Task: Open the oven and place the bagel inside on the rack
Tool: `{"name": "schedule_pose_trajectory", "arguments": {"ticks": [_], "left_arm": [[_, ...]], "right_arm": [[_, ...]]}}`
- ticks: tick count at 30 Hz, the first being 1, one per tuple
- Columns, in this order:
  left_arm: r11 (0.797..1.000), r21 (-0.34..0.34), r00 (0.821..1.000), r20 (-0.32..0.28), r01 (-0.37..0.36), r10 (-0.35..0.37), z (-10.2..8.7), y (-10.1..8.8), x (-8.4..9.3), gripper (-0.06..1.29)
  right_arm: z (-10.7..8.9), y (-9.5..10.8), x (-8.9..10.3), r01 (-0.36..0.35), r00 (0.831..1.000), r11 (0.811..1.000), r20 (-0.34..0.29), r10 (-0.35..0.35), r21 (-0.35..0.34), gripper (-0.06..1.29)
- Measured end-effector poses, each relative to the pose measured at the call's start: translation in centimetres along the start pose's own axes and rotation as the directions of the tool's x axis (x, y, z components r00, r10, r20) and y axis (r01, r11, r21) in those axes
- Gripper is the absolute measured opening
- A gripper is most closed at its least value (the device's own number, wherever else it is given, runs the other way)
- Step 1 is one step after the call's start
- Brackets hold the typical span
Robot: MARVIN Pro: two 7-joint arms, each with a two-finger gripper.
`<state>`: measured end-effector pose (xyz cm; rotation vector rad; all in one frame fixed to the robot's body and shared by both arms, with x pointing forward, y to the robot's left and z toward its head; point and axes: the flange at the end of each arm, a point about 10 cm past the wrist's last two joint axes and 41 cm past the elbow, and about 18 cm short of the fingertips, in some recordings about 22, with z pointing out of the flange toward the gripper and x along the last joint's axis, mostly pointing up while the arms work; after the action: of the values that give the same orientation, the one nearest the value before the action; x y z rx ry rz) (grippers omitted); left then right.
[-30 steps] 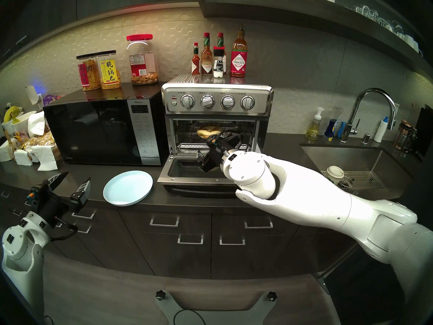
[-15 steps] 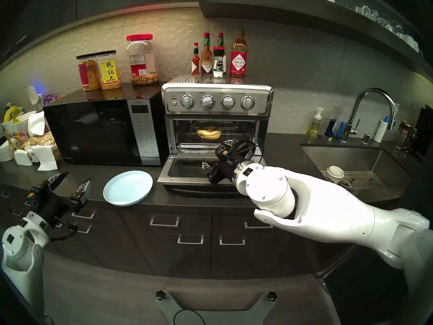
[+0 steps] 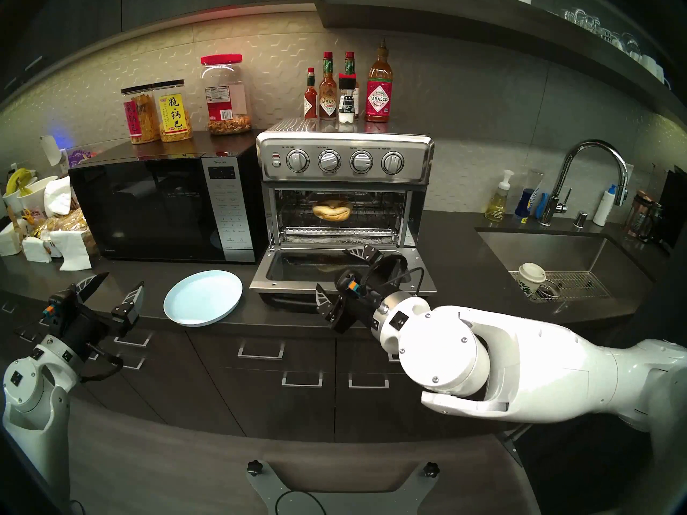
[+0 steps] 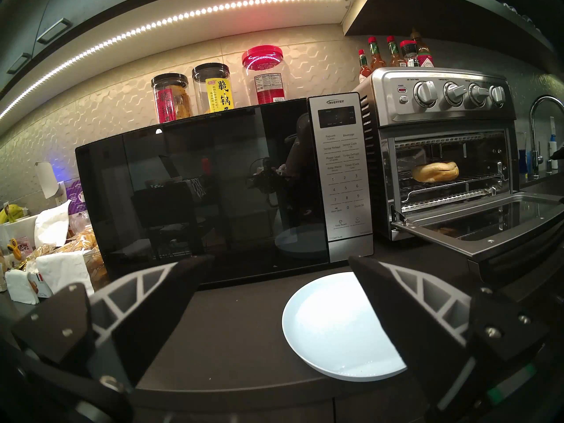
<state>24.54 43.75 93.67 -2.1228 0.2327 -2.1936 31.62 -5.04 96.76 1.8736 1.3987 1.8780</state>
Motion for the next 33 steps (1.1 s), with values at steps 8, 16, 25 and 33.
{"name": "schedule_pose_trajectory", "arguments": {"ticks": [8,16,25,33], "left_arm": [[1.000,0.001,1.000,0.000,0.000,0.000,0.0,0.0,0.0,1.27],[1.000,0.001,1.000,0.000,0.000,0.000,0.0,0.0,0.0,1.27],[1.000,0.001,1.000,0.000,0.000,0.000,0.0,0.0,0.0,1.27],[1.000,0.001,1.000,0.000,0.000,0.000,0.0,0.0,0.0,1.27]], "right_arm": [[-1.1,-0.6,-0.3,0.066,0.996,0.998,0.055,-0.066,0.006,1.19],[-1.2,-2.4,-0.9,0.116,0.989,0.992,0.091,-0.120,0.050,1.19],[-0.6,-3.7,-1.3,0.143,0.983,0.986,0.108,-0.152,0.086,-0.01],[0.0,-4.4,-1.5,0.156,0.979,0.983,0.116,-0.167,0.096,-0.03]]}}
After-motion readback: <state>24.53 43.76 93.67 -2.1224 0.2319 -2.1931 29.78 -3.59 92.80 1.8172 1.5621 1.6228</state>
